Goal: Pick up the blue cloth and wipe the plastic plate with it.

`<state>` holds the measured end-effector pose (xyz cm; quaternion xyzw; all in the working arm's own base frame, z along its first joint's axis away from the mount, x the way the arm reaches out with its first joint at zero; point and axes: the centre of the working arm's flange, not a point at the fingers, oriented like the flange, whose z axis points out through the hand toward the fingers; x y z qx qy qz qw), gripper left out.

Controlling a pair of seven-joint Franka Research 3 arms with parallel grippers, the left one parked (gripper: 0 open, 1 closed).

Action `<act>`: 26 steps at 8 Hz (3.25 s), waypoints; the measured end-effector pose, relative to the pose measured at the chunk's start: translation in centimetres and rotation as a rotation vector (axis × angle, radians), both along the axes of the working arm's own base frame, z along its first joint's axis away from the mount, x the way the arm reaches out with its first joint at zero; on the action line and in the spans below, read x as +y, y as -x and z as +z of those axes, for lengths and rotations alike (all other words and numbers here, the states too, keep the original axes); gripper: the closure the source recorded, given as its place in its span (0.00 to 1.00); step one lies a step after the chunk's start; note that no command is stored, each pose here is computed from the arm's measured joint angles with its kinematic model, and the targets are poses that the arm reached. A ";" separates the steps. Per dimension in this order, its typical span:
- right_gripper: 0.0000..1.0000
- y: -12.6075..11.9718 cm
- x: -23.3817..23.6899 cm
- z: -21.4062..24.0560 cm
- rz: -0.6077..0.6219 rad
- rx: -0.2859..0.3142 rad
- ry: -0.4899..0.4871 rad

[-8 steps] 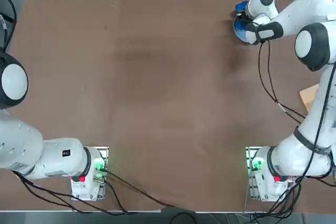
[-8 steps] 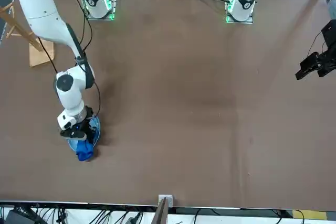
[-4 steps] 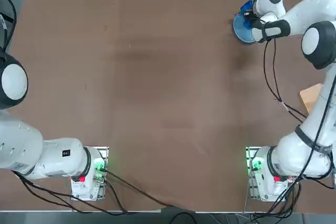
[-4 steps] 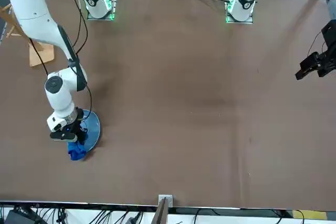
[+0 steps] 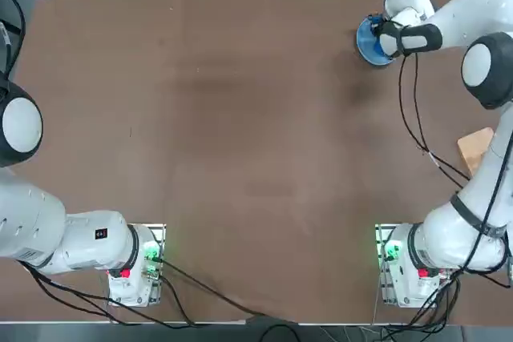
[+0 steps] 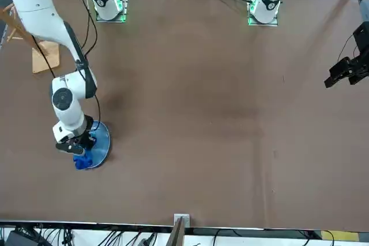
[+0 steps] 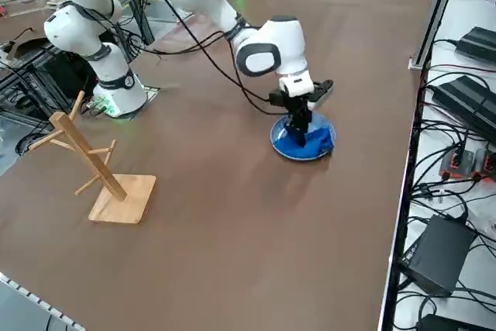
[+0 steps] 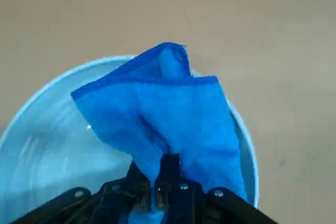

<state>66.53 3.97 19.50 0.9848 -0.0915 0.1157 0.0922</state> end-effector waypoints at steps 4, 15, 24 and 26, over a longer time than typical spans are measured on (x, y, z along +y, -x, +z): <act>0.94 -0.3 2.2 0.2 -0.033 0.003 -0.031; 0.94 -4.0 -1.0 0.4 0.015 0.034 -0.019; 0.94 -1.2 7.2 15.7 -0.085 0.320 -0.095; 0.94 0.6 11.2 18.1 -0.070 0.356 -0.149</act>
